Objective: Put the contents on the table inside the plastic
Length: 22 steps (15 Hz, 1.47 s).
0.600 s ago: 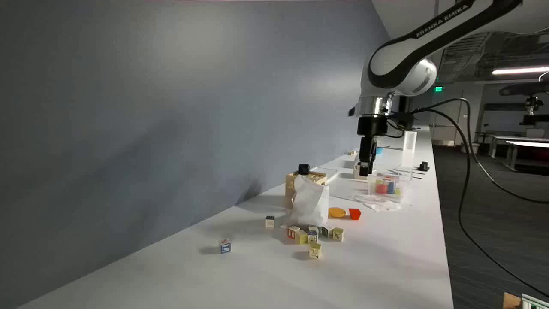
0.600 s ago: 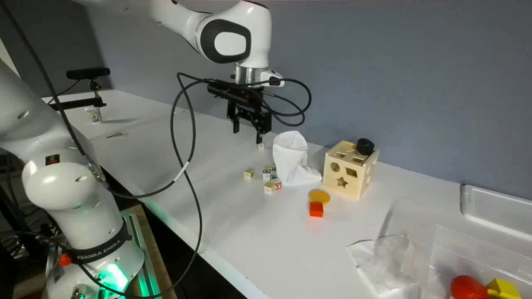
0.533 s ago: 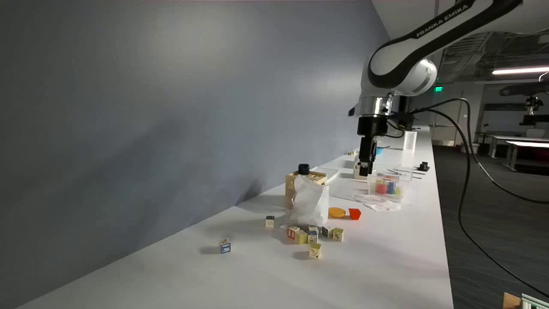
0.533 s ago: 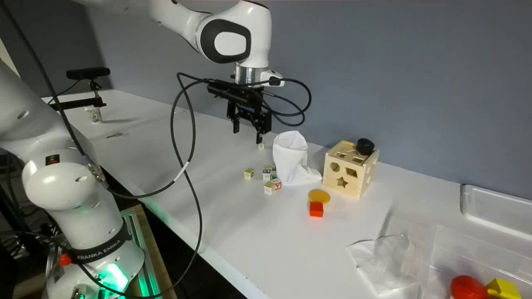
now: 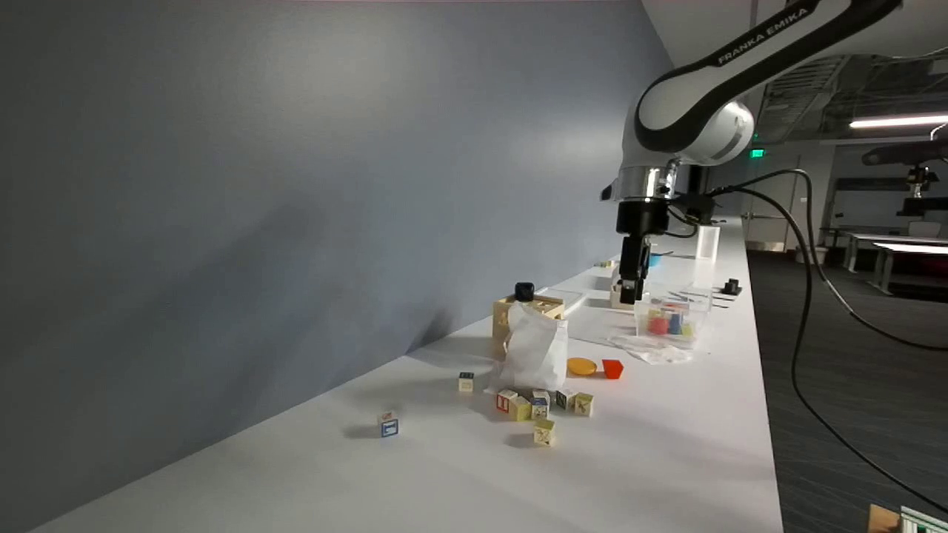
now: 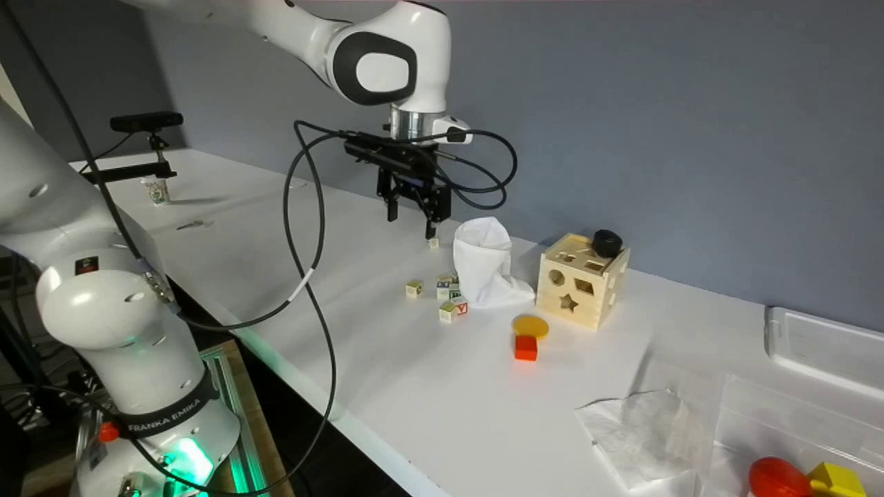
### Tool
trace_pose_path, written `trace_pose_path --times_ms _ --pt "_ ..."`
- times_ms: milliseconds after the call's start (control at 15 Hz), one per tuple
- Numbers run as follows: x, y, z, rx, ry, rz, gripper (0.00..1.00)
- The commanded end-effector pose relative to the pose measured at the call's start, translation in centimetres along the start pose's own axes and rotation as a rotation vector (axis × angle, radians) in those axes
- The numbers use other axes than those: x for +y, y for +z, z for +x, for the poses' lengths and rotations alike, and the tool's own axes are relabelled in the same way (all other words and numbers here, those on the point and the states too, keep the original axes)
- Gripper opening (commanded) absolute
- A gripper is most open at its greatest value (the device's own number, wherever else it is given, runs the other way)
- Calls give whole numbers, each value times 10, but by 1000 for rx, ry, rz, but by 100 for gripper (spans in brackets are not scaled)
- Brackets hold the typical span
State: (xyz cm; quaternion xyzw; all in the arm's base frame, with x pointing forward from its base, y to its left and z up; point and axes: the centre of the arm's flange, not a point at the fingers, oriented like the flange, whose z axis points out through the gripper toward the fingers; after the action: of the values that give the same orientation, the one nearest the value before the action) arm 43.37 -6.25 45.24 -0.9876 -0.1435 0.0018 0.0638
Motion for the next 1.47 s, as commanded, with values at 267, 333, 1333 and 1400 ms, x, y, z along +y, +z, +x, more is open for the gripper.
trace_pose_path --times_ms 267,333,1333,1400 --pt "-70 54 69 -52 -106 -52 100" --pt "-79 63 78 -50 -99 -65 100" --pt "-110 157 95 -38 -42 -83 100" --pt "-113 166 95 -46 -32 -89 100"
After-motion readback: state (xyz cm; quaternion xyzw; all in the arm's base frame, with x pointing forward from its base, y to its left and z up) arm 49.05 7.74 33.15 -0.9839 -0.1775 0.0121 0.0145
